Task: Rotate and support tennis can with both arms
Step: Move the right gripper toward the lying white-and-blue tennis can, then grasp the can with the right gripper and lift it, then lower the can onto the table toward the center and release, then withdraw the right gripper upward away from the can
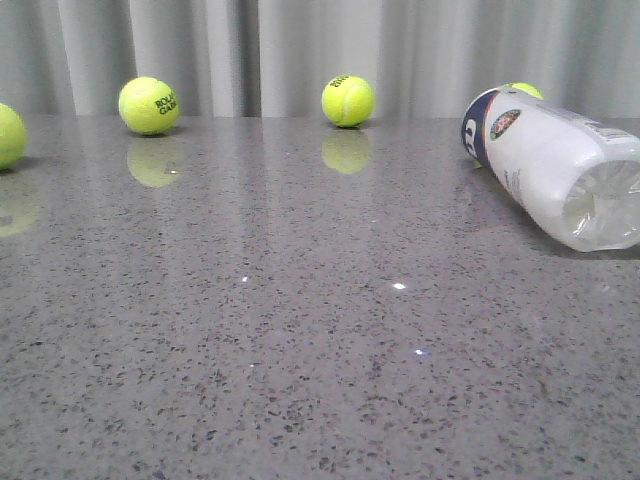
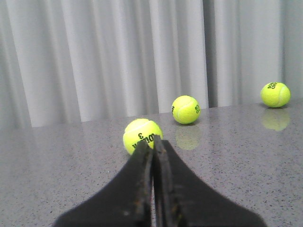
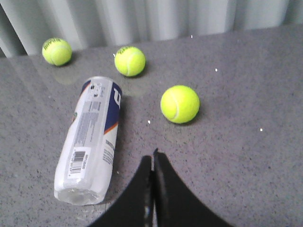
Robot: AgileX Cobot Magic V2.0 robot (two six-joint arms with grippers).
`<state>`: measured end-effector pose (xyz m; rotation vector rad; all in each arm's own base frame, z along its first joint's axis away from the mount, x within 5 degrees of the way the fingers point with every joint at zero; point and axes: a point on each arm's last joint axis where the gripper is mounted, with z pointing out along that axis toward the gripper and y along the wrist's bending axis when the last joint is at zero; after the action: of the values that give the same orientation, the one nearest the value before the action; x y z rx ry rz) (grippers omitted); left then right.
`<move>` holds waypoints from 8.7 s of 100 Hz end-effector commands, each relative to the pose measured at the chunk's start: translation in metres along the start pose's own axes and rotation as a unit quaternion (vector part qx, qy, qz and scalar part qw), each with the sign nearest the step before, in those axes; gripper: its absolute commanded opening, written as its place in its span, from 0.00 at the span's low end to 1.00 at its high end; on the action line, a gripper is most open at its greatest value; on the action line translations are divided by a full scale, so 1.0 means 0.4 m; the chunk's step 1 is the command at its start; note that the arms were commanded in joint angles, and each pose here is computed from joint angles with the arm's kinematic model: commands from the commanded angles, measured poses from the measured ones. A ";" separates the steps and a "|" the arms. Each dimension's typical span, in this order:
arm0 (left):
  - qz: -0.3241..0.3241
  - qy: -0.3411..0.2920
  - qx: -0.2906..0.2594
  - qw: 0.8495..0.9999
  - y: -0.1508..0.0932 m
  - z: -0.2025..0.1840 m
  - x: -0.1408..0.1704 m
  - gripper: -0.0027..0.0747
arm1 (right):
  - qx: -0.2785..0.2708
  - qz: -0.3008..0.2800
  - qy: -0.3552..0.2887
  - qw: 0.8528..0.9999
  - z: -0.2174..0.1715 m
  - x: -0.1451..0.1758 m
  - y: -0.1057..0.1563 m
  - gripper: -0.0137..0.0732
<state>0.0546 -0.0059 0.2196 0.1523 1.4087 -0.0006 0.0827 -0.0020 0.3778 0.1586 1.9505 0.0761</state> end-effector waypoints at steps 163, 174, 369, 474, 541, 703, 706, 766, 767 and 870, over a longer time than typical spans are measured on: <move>-0.005 -0.034 -0.005 0.999 -0.001 -0.008 0.015 0.01 | -0.095 -0.052 0.255 0.961 0.639 -0.092 0.222 0.90; -0.005 -0.034 -0.005 0.999 -0.001 -0.008 0.015 0.01 | -0.090 -0.054 0.275 0.956 0.684 -0.067 0.225 0.89; -0.005 -0.034 -0.005 0.999 -0.001 -0.008 0.015 0.01 | -0.386 -0.631 0.183 0.647 0.670 -0.009 0.560 0.90; -0.005 -0.034 -0.005 0.999 -0.001 -0.008 0.015 0.01 | -0.380 -0.634 0.157 0.655 0.614 -0.062 0.548 0.90; -0.005 -0.034 -0.005 0.999 -0.001 -0.008 0.015 0.01 | -0.367 -0.617 0.134 0.683 0.555 -0.117 0.534 0.90; -0.005 -0.034 -0.005 0.999 -0.001 -0.008 0.015 0.01 | -0.073 -0.096 -0.086 0.989 0.019 0.038 0.024 0.90; -0.005 -0.034 -0.005 0.999 -0.001 -0.008 0.015 0.01 | -0.073 -0.096 -0.087 0.989 0.015 0.051 0.020 0.90; -0.005 -0.034 -0.005 0.999 -0.001 -0.008 0.015 0.01 | -0.081 -0.093 -0.121 0.985 -0.002 0.119 0.003 0.32; -0.005 -0.034 -0.005 0.999 -0.001 -0.008 0.015 0.01 | -0.081 -0.093 -0.122 0.985 -0.002 0.119 0.003 0.31; -0.087 0.178 0.053 0.979 0.019 0.089 -0.385 0.01 | -0.081 -0.093 -0.119 0.985 -0.002 0.120 0.003 0.08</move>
<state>0.0537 -0.0130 0.3463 0.1182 1.7105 -0.1746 0.0644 0.0064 0.3189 -0.1179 1.8062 0.0916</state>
